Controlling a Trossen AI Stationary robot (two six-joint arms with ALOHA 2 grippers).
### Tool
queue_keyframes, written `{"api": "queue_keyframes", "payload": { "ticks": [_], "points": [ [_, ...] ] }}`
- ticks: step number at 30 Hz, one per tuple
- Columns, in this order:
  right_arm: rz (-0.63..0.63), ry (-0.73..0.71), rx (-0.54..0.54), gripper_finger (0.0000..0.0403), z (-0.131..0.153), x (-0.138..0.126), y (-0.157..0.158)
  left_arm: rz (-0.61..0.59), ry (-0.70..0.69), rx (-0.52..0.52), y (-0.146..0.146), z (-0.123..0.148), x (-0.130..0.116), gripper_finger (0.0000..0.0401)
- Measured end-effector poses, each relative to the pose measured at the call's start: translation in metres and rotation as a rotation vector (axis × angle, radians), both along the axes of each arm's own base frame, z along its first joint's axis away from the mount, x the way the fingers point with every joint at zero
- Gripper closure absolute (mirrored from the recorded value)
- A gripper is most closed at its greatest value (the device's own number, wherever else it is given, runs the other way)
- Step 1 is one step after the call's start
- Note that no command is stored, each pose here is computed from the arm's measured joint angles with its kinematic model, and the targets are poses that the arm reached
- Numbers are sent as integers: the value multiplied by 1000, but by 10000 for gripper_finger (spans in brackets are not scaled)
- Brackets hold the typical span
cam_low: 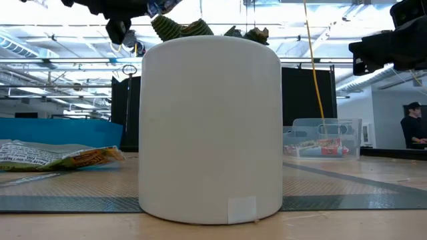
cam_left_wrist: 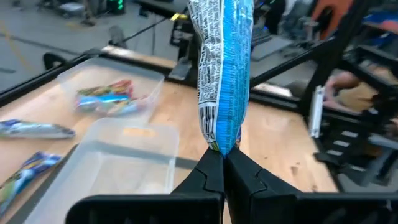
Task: Pick and place Granola Bars by type
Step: Put the blue granola bar into the left transparent bin
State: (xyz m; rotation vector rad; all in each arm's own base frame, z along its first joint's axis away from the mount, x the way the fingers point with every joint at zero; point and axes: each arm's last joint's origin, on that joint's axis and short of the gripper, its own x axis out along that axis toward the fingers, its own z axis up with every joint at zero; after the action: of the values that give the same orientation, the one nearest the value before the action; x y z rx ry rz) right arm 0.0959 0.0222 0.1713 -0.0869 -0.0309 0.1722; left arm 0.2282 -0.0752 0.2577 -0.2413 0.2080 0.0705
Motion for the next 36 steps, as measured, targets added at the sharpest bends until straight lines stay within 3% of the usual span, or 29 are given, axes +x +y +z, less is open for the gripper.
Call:
{"api": "queue_keyframes", "payload": {
  "ticks": [12, 26, 36],
  "points": [
    [0, 1, 0, 309, 0, 0, 0, 100, 169, 62, 9, 13, 21, 401],
    [0, 2, 0, 308, 0, 0, 0, 115, 234, -56, 55, 16, 29, 401],
    [0, 2, -1, 308, 0, 0, 0, 86, 456, -108, 77, -22, 45, 401]
  ]
}}
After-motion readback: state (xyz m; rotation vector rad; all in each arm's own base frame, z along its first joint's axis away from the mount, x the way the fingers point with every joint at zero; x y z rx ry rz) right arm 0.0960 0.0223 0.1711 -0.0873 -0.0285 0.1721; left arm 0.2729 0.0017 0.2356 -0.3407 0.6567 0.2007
